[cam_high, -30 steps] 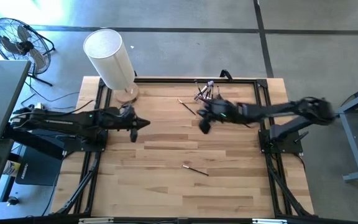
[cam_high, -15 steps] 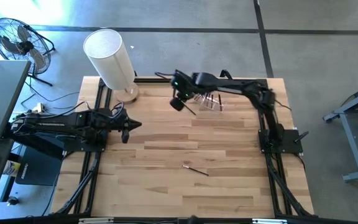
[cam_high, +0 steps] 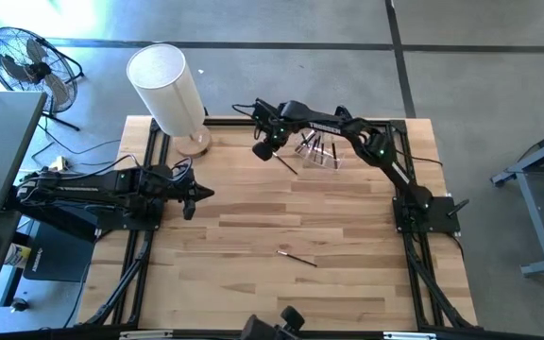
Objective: Pick & Place Makeup Brushes
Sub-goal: Put the black makeup brush into the transparent organizer
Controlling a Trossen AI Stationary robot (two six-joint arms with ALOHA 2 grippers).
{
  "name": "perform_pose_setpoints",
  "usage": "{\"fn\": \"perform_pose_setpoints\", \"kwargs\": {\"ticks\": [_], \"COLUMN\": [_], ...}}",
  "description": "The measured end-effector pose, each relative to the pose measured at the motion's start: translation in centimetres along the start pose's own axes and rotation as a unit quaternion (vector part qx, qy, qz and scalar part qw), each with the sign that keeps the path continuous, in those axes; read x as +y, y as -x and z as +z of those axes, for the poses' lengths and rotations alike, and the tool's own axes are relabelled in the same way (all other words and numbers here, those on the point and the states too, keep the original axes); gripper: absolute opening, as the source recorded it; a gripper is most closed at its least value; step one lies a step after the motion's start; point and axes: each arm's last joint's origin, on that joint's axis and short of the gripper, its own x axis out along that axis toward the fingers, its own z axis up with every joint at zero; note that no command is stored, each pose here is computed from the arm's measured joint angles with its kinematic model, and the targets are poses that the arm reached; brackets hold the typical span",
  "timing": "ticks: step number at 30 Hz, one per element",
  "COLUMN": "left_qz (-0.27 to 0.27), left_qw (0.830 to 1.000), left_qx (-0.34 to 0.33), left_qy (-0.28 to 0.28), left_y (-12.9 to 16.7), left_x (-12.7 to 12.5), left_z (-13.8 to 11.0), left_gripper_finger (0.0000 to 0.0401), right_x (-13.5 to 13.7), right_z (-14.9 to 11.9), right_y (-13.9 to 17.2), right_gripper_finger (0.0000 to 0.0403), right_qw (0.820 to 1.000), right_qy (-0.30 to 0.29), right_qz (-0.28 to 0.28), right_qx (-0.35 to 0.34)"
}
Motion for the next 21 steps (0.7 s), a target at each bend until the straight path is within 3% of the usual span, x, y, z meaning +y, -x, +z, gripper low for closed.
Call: {"fn": "perform_pose_setpoints", "kwargs": {"ticks": [9, 14, 21], "left_qz": [0.008, 0.011, 0.014], "left_qw": [1.0, 1.0, 1.0], "left_qx": [0.006, 0.005, 0.003], "left_qy": [-0.001, 0.0, 0.002], "left_y": [0.0, 0.0, 0.0], "left_x": [0.1, 0.1, 0.1], "left_z": [-0.1, -0.1, -0.1], "left_gripper_finger": [0.0, 0.0, 0.0], "right_x": [-2.0, -2.4, -1.3], "right_z": [-0.4, -1.1, -1.5], "right_y": [-1.5, -2.5, -2.6], "right_gripper_finger": [0.01, 0.0103, 0.0088], "right_qw": [0.999, 0.998, 0.999], "right_qy": [-0.027, -0.031, 0.022], "right_qz": [0.013, 0.027, 0.006], "right_qx": [0.024, 0.048, 0.045]}}
